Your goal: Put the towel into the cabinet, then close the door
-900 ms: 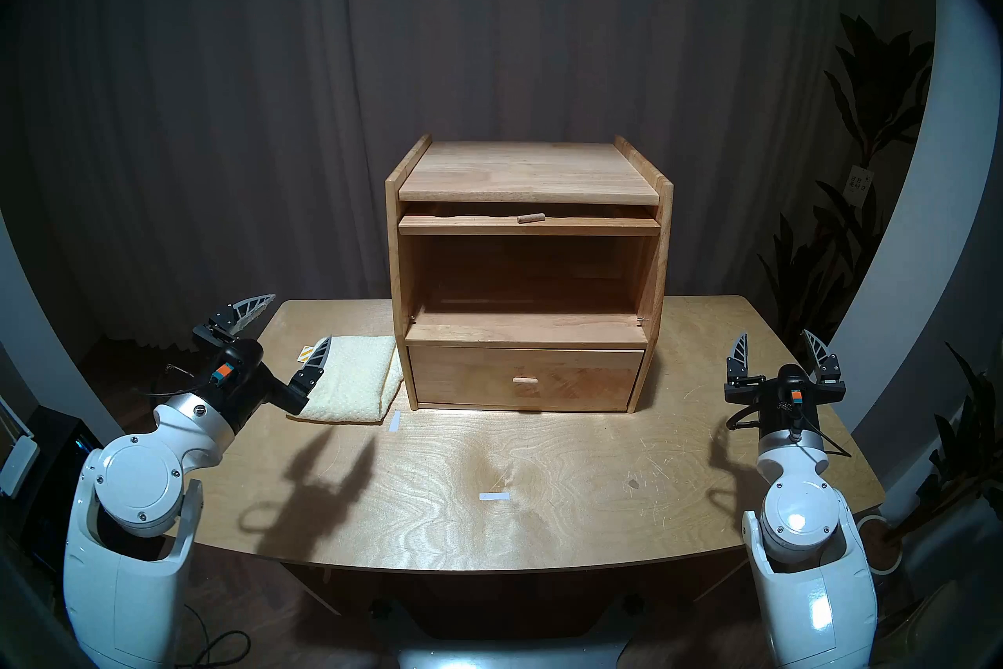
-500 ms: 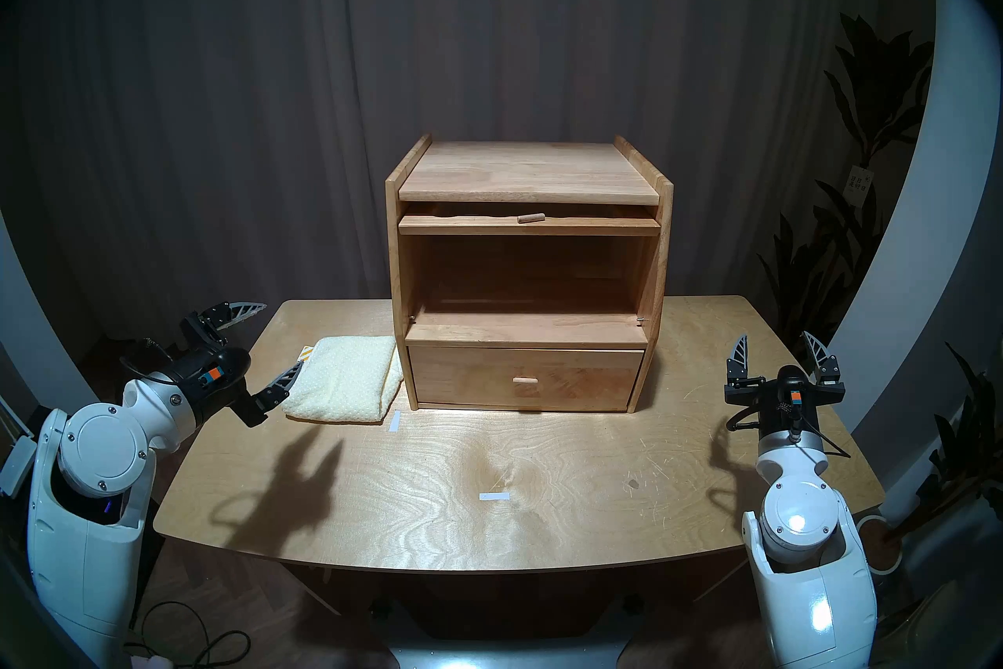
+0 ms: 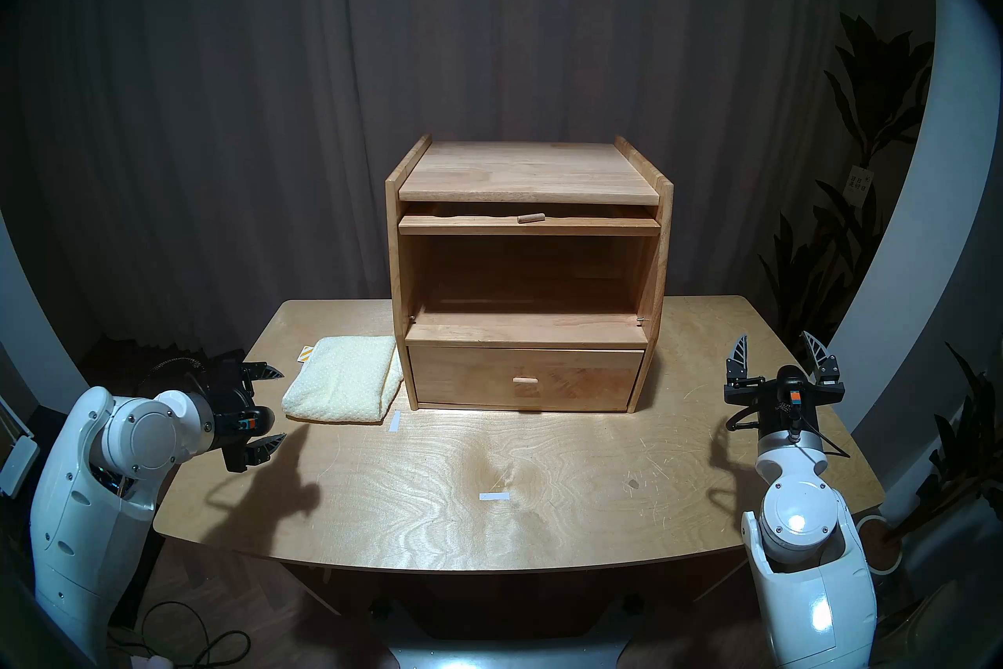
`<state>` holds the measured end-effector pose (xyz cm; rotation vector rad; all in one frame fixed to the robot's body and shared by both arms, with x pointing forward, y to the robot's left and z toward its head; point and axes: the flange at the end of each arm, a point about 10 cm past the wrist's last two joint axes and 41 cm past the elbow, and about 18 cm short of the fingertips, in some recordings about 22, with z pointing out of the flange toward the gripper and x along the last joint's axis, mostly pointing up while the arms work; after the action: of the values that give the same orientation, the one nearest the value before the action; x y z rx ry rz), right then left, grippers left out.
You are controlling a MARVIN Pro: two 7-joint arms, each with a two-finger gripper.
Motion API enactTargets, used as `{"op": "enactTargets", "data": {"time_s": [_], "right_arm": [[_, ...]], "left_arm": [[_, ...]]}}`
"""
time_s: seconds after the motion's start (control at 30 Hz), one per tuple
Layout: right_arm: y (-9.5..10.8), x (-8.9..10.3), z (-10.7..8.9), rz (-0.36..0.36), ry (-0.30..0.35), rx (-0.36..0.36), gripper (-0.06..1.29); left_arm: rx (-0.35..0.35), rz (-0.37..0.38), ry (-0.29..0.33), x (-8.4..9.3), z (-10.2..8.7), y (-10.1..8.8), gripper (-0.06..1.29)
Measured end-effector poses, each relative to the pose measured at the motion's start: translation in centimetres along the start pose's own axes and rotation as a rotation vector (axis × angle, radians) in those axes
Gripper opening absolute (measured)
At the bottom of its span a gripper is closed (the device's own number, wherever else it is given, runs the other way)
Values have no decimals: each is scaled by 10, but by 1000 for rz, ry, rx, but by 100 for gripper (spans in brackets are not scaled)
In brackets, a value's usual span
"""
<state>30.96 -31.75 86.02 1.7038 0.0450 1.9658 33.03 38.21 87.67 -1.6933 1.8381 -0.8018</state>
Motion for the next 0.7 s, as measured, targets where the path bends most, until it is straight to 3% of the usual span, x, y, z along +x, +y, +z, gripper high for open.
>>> {"op": "enactTargets", "data": {"time_s": [0.1, 0.23, 0.43, 0.7], "right_arm": [[0, 0, 0, 0, 1, 0, 125], [0, 1, 0, 1, 2, 0, 125], [0, 2, 0, 2, 4, 0, 125], [0, 3, 0, 6, 6, 0, 125]], "left_arm": [[28, 51, -31, 9, 5, -9, 122], [82, 62, -59, 27, 11, -17, 122], [87, -8, -100, 54, 18, -3, 122], [43, -120, -208, 55, 17, 23, 122]]}}
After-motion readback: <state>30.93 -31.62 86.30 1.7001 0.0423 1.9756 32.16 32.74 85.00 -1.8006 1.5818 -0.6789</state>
